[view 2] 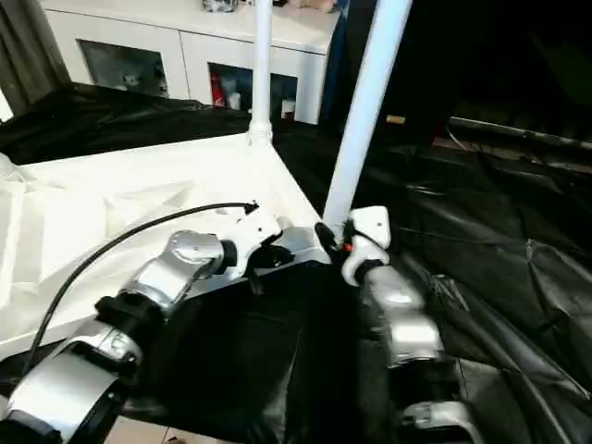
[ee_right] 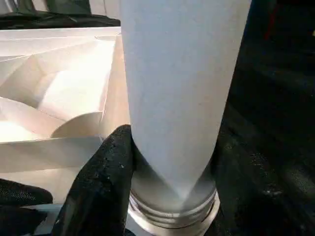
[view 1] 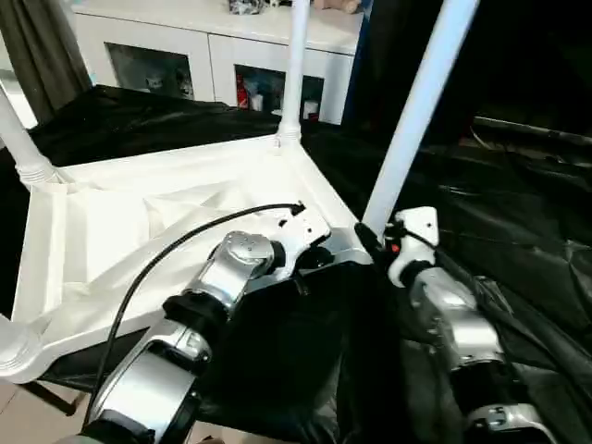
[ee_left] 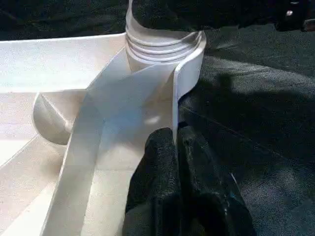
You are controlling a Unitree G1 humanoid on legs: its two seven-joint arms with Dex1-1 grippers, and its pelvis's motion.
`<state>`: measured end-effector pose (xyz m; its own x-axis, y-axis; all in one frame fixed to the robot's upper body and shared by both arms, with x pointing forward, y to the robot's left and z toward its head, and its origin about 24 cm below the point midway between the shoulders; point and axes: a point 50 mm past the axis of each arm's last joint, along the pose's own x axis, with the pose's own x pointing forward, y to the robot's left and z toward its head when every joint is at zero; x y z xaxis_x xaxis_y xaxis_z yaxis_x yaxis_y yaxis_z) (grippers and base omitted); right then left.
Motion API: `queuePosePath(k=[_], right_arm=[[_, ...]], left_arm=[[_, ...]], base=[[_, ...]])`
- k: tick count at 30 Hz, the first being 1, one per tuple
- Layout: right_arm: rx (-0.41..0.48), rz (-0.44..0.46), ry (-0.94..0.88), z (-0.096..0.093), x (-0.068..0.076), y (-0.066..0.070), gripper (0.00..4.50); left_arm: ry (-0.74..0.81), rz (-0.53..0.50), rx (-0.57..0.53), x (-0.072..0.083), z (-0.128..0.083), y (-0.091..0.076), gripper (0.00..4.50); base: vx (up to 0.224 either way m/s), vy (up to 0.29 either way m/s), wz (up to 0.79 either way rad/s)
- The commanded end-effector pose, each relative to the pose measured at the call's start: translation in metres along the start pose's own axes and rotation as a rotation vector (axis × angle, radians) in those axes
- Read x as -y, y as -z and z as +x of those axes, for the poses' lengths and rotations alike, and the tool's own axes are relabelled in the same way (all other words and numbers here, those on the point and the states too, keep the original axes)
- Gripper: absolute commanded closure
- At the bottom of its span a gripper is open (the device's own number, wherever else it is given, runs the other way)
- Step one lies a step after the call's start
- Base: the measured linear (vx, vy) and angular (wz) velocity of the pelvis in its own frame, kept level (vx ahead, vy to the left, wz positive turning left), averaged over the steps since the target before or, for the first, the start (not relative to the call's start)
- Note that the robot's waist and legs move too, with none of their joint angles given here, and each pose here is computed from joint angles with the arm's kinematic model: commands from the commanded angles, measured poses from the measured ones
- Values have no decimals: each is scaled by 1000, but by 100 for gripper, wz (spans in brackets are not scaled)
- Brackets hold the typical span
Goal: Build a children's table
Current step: Rotate leg to tighten
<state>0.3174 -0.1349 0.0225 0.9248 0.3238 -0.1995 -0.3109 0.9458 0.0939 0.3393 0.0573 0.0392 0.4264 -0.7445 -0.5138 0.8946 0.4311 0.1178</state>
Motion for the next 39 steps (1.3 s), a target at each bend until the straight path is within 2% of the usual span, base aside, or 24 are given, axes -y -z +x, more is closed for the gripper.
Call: queuePosePath(k=[1, 4, 11, 13, 17, 21, 29, 31, 39], right_arm=[[-155, 11, -70, -1, -20, 28, 197], [-134, -4, -100, -3, -17, 17, 167], [-101, -83, -352, -20, 0, -2, 167], [-97, -122, -481, -32, 8, -13, 167], [-119, -151, -576, -43, 21, -21, 167], [-136, -164, -644, -49, 25, -25, 167], [-149, -147, -722, -55, 23, -26, 167], [-155, -134, -746, -57, 21, -25, 201], [-173, -120, -743, -59, 20, -21, 244]], left_arm=[[23, 35, 28, 8, 10, -13, 450], [41, 41, 30, 6, 7, -11, 450], [119, 71, 24, -1, -9, -1, 450], [176, 83, 21, -2, -18, 4, 450], [281, 113, 43, -1, -29, 6, 450], [394, 118, 58, 4, -38, 8, 450], [433, 118, 60, 4, -46, 11, 450], [436, 119, 61, 4, -47, 11, 450], [404, 115, 53, 1, -46, 11, 450]], base=[[0, 0, 0], [0, 0, 0], [0, 0, 0], [25, -17, 2], [41, -24, 1], [0, 0, 0], [0, 0, 0], [0, 0, 0], [0, 0, 0]])
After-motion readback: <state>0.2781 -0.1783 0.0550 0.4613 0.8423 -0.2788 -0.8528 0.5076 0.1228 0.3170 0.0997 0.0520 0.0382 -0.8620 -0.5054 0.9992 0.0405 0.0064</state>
